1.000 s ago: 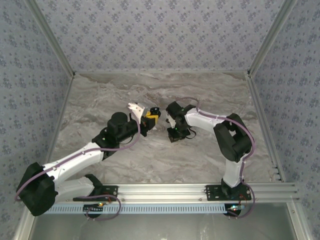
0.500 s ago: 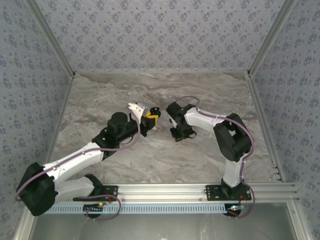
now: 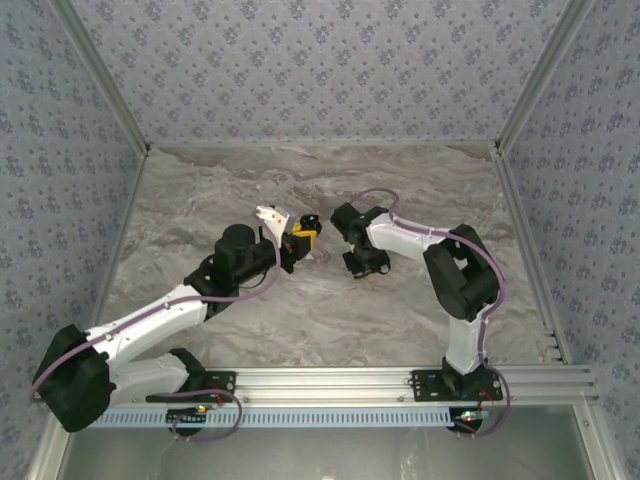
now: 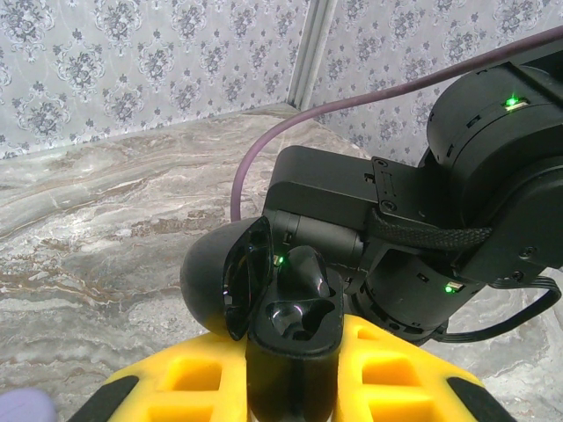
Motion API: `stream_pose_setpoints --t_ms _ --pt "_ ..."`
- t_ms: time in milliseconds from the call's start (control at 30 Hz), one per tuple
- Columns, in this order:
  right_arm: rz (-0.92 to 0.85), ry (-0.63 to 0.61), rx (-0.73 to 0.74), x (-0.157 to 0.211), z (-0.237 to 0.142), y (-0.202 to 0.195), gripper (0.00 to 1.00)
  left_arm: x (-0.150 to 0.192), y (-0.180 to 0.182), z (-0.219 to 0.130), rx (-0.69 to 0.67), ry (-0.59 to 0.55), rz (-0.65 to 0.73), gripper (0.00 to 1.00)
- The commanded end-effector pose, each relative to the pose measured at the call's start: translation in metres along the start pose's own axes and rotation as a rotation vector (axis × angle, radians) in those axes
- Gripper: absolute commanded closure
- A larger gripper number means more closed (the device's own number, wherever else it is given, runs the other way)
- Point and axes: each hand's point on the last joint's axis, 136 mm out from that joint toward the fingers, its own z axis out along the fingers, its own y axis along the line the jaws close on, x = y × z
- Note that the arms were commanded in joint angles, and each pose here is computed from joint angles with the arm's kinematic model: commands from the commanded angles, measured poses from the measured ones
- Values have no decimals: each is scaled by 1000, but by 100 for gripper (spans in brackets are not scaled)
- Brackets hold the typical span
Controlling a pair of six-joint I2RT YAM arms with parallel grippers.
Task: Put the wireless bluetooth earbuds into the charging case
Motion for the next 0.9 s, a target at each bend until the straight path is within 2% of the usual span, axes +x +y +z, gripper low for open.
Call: stream_pose_setpoints --t_ms 0,333,500,633,733,867 --pt "35 -16 25 -11 1 -4 85 -15 -5 -4 7 -44 29 83" --pt "38 -37 37 -19 -5 -8 85 -14 -5 -5 5 -43 29 83" --pt "54 -74 -33 -19 -23 -2 81 -15 -6 -5 8 -45 30 83" --pt "107 -108 -144 -21 -33 6 75 -14 -6 -4 11 -42 27 83" --pt "146 -112 -229 -22 -34 11 64 -13 -6 -4 11 -42 26 83" --pt "248 -96 -257 -23 -25 8 56 -13 -6 -4 13 -42 24 83"
